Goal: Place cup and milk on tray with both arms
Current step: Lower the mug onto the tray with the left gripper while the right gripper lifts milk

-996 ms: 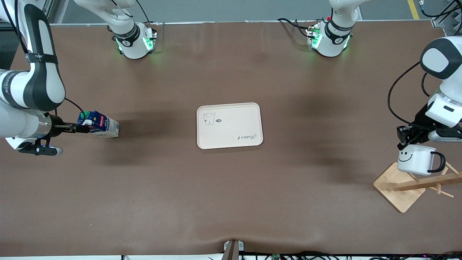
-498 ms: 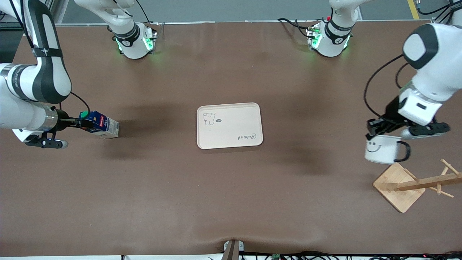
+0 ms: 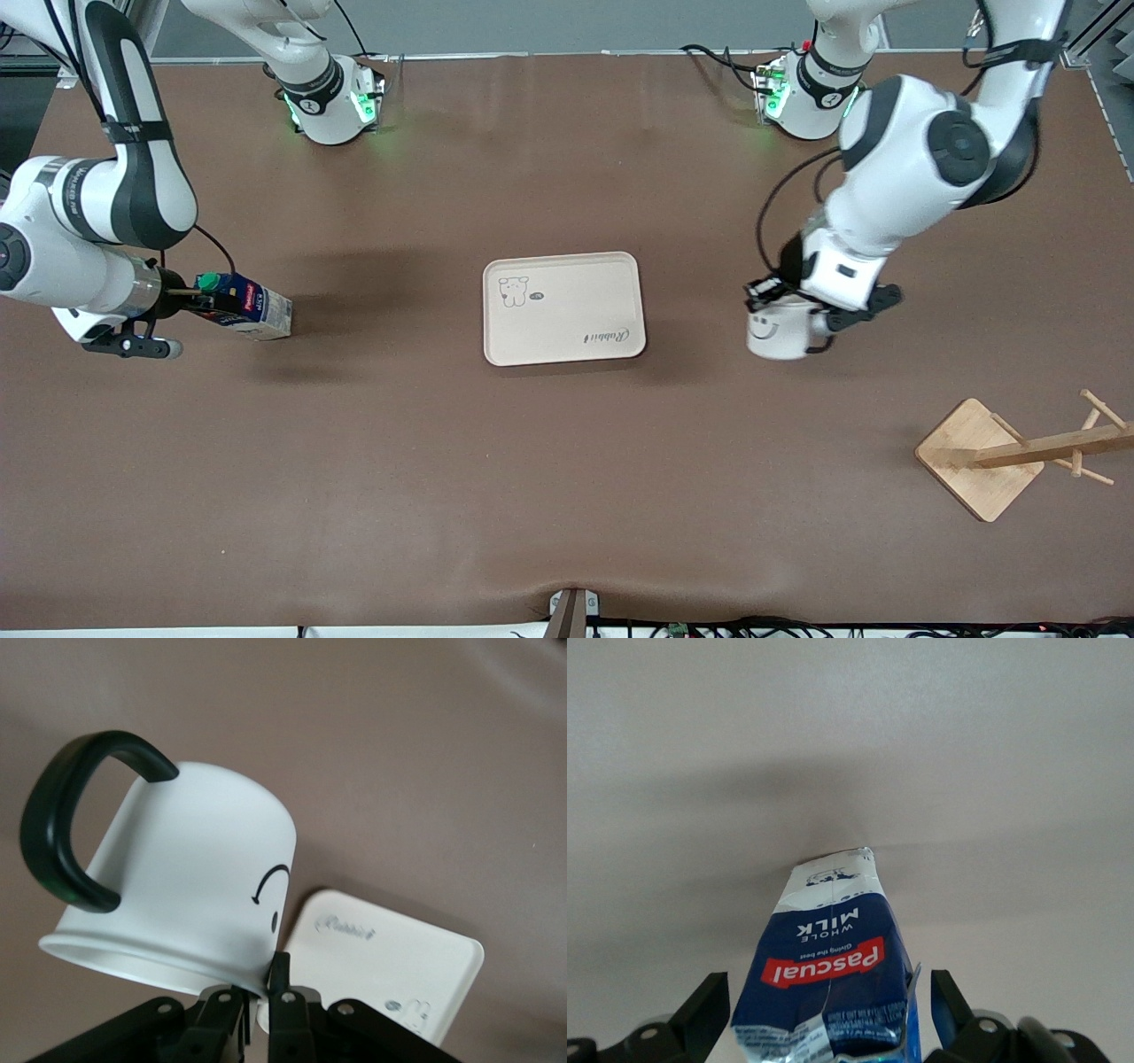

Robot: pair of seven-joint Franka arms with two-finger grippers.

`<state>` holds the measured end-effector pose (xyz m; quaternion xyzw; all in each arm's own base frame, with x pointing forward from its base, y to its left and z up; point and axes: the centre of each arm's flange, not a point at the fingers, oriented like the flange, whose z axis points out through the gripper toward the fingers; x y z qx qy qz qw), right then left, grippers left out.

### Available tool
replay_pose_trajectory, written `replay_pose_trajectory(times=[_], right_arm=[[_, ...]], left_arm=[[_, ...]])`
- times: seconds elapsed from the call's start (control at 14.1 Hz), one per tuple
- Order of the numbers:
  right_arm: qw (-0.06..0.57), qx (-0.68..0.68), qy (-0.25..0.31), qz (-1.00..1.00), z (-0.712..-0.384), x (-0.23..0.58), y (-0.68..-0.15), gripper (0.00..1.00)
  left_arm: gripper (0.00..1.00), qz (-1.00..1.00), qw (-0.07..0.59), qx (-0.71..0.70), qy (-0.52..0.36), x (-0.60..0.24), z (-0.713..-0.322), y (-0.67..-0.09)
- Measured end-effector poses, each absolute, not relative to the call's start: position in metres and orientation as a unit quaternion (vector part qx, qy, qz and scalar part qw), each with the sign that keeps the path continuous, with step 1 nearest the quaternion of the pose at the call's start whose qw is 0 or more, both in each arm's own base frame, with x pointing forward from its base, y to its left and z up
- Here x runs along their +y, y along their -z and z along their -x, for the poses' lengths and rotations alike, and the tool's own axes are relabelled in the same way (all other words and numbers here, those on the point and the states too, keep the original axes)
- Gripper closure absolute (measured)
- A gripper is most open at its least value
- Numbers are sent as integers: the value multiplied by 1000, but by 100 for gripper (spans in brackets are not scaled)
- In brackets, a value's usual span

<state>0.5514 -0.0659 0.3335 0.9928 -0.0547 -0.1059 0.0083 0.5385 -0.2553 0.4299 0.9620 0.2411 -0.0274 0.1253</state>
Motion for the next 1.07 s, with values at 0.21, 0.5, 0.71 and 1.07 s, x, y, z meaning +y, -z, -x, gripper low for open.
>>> replay_pose_trajectory(times=[0.21,0.5,0.71,1.07], right_arm=[[8,-57,109,-992,-548,-68,-329,0],[8,-61,102,-993,-546,-71,-324,0],[8,-61,104,-993,-544,-71,-323,26],[6,-60,121,-991,-541,-69,-338,38]], left_arm=[[91,-942,125,301,84,-336,-512,-406],[91,-917,121,346,160,-409,-500,-362],[91,-897,112,370,216,-425,-512,-308],[91,-884,107,378,253,-431,-520,-266]])
